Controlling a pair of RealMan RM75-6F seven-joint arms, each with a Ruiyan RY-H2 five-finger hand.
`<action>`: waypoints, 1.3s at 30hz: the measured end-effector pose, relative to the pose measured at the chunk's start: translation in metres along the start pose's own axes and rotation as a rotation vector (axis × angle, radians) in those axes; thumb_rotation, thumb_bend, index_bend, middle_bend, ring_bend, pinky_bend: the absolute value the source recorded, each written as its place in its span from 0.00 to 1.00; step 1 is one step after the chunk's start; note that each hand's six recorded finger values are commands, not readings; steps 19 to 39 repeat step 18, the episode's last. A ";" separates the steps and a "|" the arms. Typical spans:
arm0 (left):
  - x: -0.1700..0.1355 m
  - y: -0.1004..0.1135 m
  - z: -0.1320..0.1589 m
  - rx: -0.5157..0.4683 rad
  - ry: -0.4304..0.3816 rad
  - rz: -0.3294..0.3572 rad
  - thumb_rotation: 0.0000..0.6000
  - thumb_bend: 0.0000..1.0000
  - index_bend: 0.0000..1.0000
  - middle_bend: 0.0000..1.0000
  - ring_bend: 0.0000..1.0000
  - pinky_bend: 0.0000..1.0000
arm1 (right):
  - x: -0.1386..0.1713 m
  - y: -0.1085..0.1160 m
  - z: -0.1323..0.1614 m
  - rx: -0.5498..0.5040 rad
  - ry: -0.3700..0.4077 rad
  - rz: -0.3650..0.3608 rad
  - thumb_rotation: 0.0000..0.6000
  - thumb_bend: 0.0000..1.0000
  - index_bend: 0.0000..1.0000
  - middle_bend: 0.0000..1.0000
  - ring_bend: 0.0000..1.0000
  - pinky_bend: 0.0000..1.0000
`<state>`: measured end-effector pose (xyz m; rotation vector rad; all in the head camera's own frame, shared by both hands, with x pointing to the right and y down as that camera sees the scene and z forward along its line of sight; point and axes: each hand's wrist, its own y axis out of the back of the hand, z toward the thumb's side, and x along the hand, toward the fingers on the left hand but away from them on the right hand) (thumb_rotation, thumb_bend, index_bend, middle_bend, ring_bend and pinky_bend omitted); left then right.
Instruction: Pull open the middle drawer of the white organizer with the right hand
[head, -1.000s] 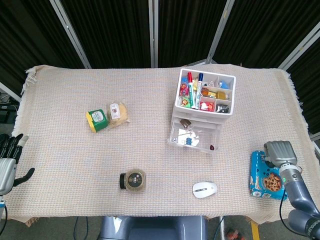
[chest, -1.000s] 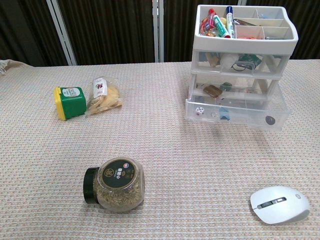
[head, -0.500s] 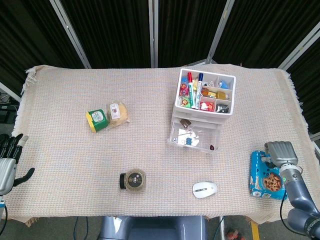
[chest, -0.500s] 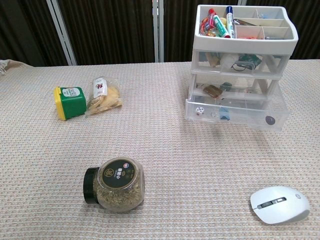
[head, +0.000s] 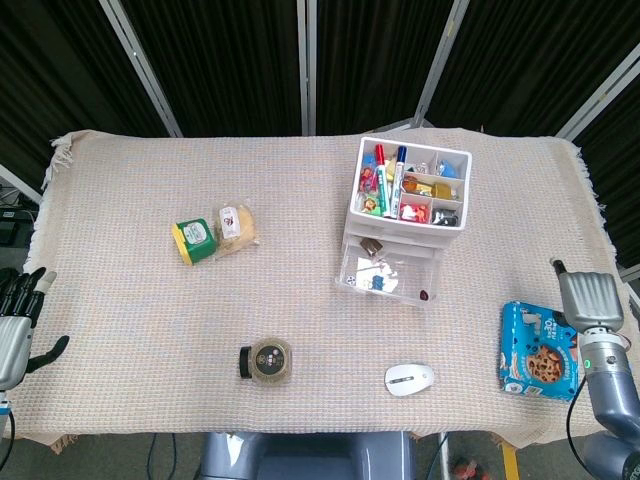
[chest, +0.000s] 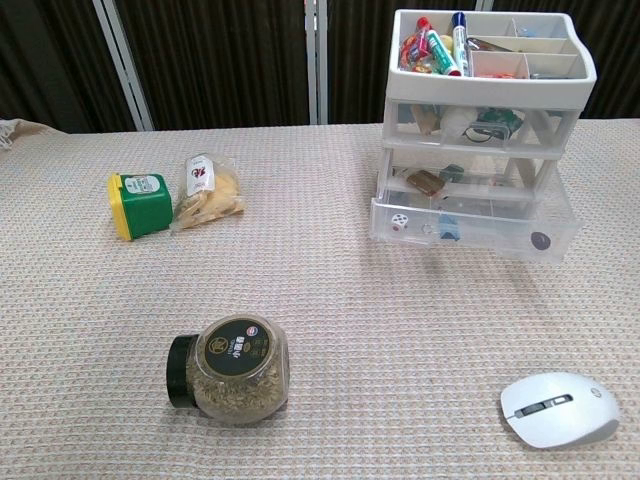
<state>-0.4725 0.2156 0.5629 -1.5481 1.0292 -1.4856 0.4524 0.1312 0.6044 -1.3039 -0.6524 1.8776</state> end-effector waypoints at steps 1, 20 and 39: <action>0.000 0.000 0.000 0.001 0.000 0.000 1.00 0.29 0.00 0.00 0.00 0.00 | 0.004 0.005 -0.004 -0.020 -0.013 -0.033 1.00 0.13 0.11 0.59 0.64 0.45; -0.002 0.000 -0.002 -0.003 0.010 0.001 1.00 0.29 0.00 0.00 0.00 0.00 | 0.093 0.003 -0.003 -0.520 0.197 -0.331 1.00 0.02 0.00 0.00 0.00 0.00; -0.002 0.000 -0.002 -0.003 0.010 0.001 1.00 0.29 0.00 0.00 0.00 0.00 | 0.093 0.003 -0.003 -0.520 0.197 -0.331 1.00 0.02 0.00 0.00 0.00 0.00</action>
